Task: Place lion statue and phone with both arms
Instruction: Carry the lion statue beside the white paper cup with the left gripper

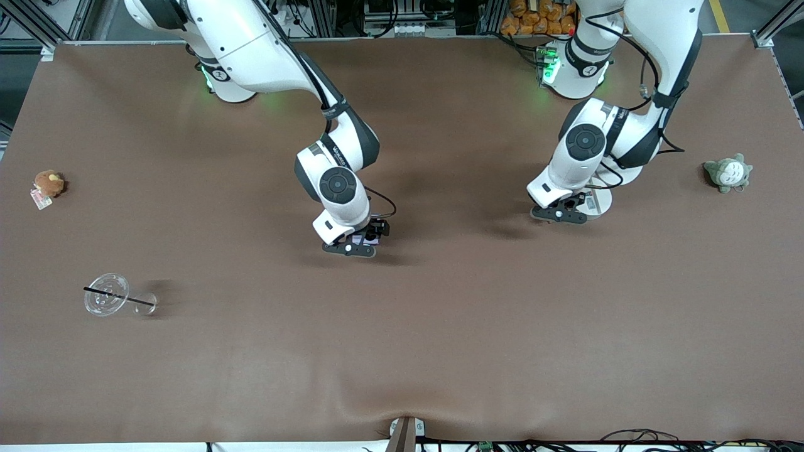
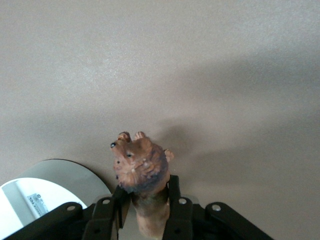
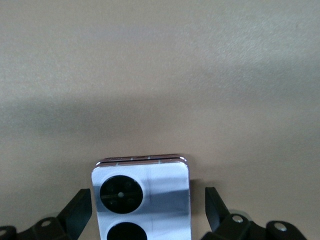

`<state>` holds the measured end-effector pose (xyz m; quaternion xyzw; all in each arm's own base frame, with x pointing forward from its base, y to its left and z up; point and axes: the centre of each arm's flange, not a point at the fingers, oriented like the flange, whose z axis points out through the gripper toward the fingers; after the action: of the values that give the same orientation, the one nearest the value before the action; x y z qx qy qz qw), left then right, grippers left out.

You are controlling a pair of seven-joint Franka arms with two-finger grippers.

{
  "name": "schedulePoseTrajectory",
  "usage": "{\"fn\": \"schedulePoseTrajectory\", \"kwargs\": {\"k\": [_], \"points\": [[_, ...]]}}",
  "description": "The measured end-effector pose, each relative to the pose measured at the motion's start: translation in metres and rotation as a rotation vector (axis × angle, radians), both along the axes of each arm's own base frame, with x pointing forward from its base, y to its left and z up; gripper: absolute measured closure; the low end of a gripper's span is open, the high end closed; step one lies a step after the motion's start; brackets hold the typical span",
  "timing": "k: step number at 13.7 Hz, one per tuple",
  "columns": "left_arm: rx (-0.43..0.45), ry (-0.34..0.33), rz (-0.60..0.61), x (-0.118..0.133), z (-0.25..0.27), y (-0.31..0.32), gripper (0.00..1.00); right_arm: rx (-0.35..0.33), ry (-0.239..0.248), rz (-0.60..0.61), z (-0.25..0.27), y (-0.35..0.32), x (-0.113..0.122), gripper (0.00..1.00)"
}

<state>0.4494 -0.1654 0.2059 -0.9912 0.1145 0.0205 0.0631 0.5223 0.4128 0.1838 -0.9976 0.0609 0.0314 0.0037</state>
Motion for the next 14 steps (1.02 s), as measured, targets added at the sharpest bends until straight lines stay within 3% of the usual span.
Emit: {"fn": "schedulePoseTrajectory", "kwargs": {"k": [8, 12, 14], "points": [[-0.001, -0.001, 0.007, -0.002, 0.000, -0.006, 0.62, -0.011, 0.011, 0.000, -0.011, 0.001, -0.004, 0.00], [0.007, -0.004, 0.017, 0.007, 0.009, -0.009, 0.21, -0.016, 0.017, 0.001, -0.016, 0.001, -0.005, 0.00], [0.054, 0.027, 0.022, 0.023, 0.034, -0.017, 0.01, -0.011, 0.011, 0.003, -0.011, 0.004, -0.004, 0.16]]}}
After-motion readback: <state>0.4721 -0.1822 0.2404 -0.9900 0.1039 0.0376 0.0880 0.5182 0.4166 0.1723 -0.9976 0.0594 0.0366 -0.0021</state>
